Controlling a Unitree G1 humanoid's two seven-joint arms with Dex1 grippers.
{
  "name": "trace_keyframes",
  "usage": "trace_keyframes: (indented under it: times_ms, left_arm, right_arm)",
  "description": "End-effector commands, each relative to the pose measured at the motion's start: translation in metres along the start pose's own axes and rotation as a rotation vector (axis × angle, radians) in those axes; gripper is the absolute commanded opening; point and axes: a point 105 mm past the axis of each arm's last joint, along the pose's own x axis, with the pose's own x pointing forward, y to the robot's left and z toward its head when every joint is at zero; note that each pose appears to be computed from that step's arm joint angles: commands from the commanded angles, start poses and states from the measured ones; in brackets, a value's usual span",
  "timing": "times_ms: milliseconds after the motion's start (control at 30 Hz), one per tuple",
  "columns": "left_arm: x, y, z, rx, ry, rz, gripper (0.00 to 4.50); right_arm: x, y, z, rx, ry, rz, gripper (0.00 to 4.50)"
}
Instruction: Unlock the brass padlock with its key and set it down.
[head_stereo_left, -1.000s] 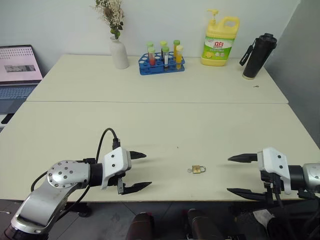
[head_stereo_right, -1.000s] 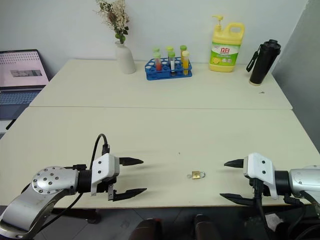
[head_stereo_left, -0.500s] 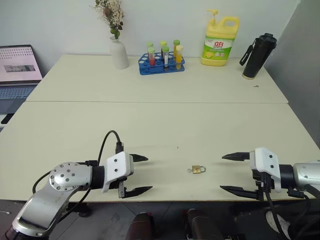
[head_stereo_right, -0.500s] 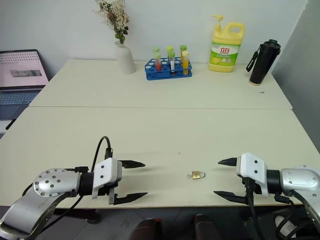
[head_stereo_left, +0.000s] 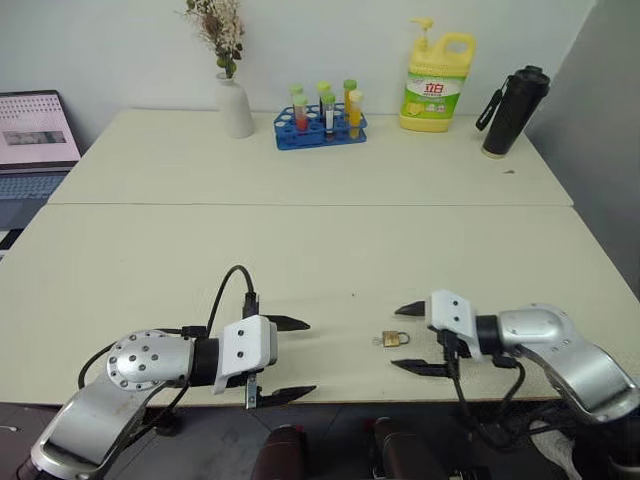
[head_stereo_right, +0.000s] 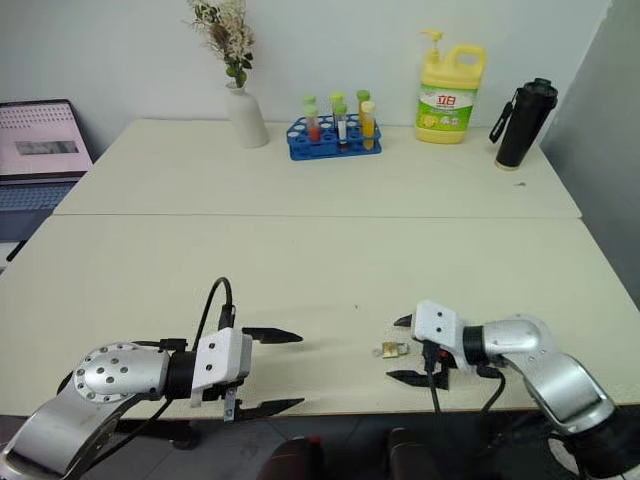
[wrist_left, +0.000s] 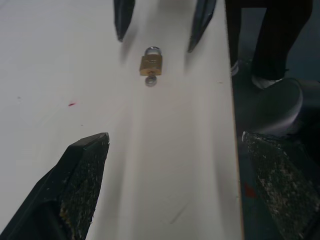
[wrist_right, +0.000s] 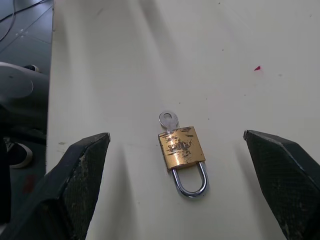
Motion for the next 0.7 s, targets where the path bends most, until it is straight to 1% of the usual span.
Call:
trace_keyframes:
  times_ms: [33, 167, 467, 567, 700]
  left_arm:
    - [0.000, -0.002, 0.009, 0.051, -0.015, -0.003, 4.48]
    - [0.001, -0.002, 0.009, 0.053, -0.017, 0.007, 4.48]
    - [0.003, -0.001, 0.008, 0.064, -0.014, 0.003, 4.48]
    - [0.004, 0.000, 0.008, 0.068, -0.014, 0.002, 4.50]
    - [0.004, 0.002, 0.007, 0.073, -0.012, 0.000, 4.50]
  right_arm:
    - [0.001, -0.008, 0.002, -0.032, 0.002, -0.009, 4.50]
    - [0.003, -0.014, -0.004, -0.028, 0.031, -0.021, 4.50]
    - [0.007, -0.005, -0.008, -0.032, 0.043, 0.009, 4.50]
    - [0.008, -0.003, -0.011, -0.043, 0.059, 0.015, 3.90]
    - [0.009, -0.001, -0.017, -0.029, 0.086, 0.016, 2.46]
